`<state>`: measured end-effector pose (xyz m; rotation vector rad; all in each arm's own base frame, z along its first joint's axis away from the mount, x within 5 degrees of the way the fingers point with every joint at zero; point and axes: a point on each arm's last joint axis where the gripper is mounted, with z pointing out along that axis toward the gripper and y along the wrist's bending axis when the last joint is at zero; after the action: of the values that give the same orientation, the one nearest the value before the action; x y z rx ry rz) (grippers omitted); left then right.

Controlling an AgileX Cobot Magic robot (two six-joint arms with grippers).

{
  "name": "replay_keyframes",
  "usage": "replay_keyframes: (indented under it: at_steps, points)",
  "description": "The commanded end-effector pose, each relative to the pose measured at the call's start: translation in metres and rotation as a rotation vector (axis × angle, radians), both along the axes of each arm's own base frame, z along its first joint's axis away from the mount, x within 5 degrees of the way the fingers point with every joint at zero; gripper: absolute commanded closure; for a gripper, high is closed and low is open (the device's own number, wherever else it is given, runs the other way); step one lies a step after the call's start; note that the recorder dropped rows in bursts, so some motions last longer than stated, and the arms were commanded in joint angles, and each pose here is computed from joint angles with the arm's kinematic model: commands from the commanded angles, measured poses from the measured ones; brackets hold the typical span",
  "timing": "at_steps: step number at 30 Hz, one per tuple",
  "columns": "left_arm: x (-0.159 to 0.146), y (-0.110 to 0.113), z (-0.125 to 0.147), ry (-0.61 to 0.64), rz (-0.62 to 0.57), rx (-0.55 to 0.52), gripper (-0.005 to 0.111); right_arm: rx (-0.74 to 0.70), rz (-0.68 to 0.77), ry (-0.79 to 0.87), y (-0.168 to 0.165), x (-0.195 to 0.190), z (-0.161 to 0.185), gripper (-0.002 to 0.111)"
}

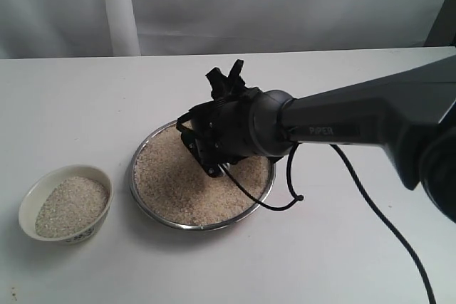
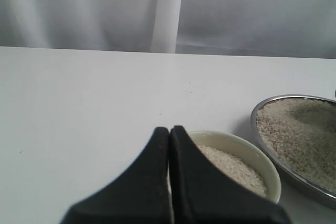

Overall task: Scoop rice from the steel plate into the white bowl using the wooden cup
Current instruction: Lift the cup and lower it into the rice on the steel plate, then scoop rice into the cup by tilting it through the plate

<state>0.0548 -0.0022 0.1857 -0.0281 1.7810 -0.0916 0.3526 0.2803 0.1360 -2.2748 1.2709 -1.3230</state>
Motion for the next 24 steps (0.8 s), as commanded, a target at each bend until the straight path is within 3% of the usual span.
replay_keyframes:
  at_steps: [1, 24]
  points:
    - [0.0, 0.0, 0.002, -0.011, -0.004, -0.009, 0.107, -0.026, 0.029, -0.003, 0.005, -0.001, -0.005, 0.108]
    - [0.0, 0.0, 0.002, -0.011, -0.004, -0.008, 0.107, -0.024, 0.078, 0.089, 0.027, -0.026, -0.015, 0.108]
